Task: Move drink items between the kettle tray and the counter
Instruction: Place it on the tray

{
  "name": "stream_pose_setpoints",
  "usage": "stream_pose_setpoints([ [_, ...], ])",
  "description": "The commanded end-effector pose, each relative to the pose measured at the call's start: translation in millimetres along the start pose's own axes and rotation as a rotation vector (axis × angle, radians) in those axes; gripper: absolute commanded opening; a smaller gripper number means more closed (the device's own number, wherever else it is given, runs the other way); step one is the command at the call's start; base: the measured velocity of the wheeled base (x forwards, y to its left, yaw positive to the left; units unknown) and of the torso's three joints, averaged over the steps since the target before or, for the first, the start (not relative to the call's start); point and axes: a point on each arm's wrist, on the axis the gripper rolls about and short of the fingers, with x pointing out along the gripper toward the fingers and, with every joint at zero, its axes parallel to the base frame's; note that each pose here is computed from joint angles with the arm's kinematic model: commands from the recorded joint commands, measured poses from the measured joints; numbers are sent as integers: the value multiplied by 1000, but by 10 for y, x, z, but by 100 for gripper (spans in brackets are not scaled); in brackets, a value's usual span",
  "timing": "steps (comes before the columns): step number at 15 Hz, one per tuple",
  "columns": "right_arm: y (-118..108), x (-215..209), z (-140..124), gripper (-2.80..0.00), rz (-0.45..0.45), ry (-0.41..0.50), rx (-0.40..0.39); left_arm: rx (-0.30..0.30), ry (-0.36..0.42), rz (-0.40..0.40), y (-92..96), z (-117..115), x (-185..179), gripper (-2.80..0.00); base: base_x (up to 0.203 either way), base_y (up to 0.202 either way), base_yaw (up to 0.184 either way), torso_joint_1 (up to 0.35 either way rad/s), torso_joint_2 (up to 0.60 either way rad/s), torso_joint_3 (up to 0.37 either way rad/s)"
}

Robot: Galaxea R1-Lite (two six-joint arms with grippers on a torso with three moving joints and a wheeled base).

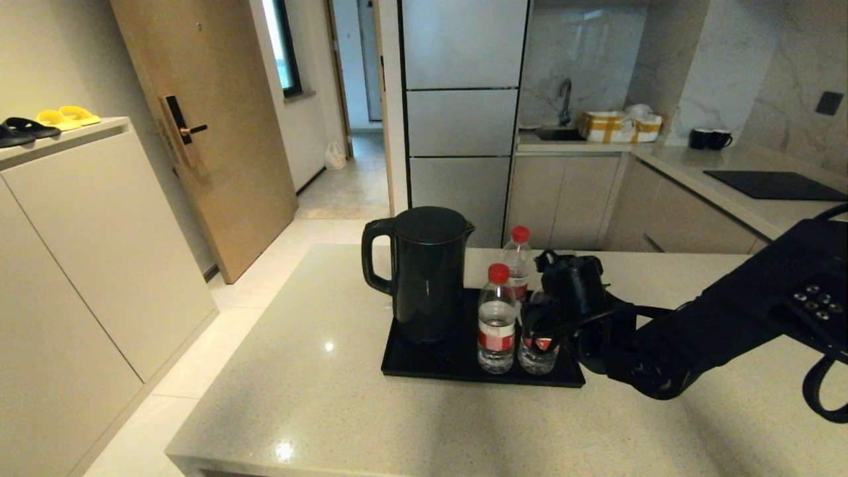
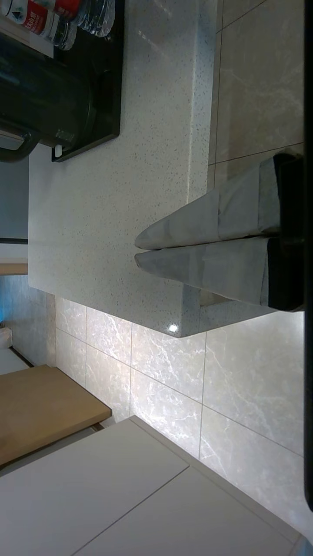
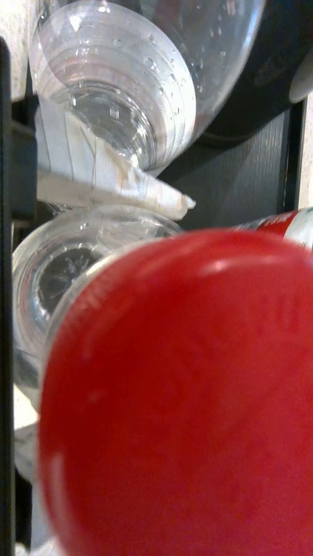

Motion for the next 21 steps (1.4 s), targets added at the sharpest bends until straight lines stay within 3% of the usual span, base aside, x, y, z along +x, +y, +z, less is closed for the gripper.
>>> stream_pose_setpoints([
  [1,-29,-3,33,0,0,-10,11,0,-1,0,0,1,-1,-280,0,0,0,0,0,0],
  [8,-148,-296,191,0,5,-31,25,-1,0,0,0,-3,0,-280,0,0,0,0,0,0],
  [18,-601,-1221,590,0,14,-131,85,0,-1,0,0,1,-1,-280,0,0,0,0,0,0],
  [21,-679,-1431,700,0,23,-123,84,-1,-2,0,0,1,-1,-280,0,0,0,0,0,0],
])
